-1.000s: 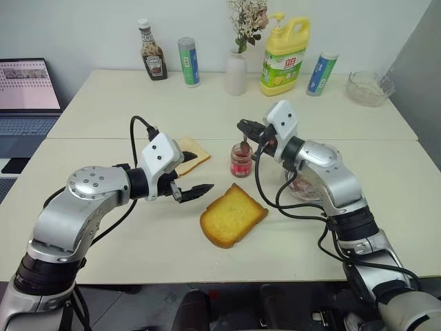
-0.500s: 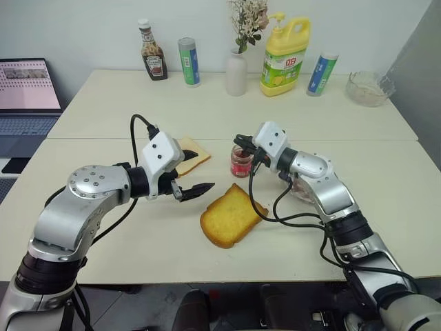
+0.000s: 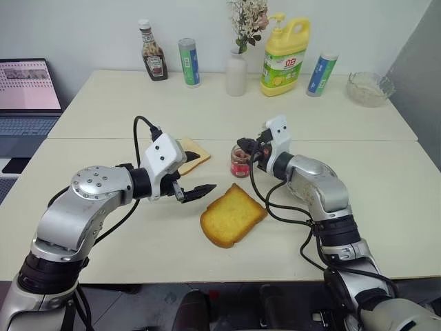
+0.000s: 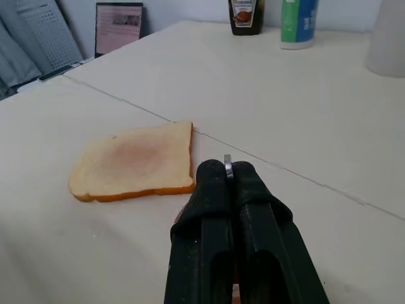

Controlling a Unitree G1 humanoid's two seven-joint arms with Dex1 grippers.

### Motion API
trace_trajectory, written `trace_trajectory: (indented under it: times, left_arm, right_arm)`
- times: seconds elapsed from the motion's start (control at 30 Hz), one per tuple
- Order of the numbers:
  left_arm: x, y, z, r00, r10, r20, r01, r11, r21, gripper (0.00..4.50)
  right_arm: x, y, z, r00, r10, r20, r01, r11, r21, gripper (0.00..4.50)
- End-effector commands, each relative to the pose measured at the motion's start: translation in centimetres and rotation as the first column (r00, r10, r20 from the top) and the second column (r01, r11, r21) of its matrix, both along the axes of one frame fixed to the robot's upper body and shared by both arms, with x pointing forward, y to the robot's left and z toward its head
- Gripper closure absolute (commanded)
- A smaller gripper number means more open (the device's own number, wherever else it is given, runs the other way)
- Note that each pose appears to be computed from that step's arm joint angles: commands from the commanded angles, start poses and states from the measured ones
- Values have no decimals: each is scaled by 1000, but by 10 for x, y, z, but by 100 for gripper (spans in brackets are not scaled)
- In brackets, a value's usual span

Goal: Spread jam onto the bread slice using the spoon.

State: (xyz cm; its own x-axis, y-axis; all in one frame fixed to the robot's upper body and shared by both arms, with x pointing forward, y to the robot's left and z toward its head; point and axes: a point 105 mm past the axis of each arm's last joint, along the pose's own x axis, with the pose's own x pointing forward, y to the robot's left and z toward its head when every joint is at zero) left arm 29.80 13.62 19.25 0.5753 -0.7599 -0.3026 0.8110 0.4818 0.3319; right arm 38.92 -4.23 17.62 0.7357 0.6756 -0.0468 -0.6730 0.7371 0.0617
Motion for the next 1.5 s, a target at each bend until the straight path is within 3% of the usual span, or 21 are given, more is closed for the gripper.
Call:
trace_trajectory:
  times: [0.03,0.37,1.07,1.5]
  left_arm:
    - [0,-3,11,998,-16,53,15,1000,5,0]
    - [0,-1,8,999,-12,49,11,1000,10,0]
    - [1,-2,7,999,-15,46,14,1000,16,0]
    - [1,-1,7,999,-17,48,16,1000,22,0]
  right_arm:
    - [4,-5,14,999,-36,-26,38,995,88,444]
    - [12,-14,28,982,-73,-175,122,949,291,444]
    - [18,-27,38,939,-56,-340,225,846,483,444]
    - [19,-32,41,921,-34,-388,256,804,537,444]
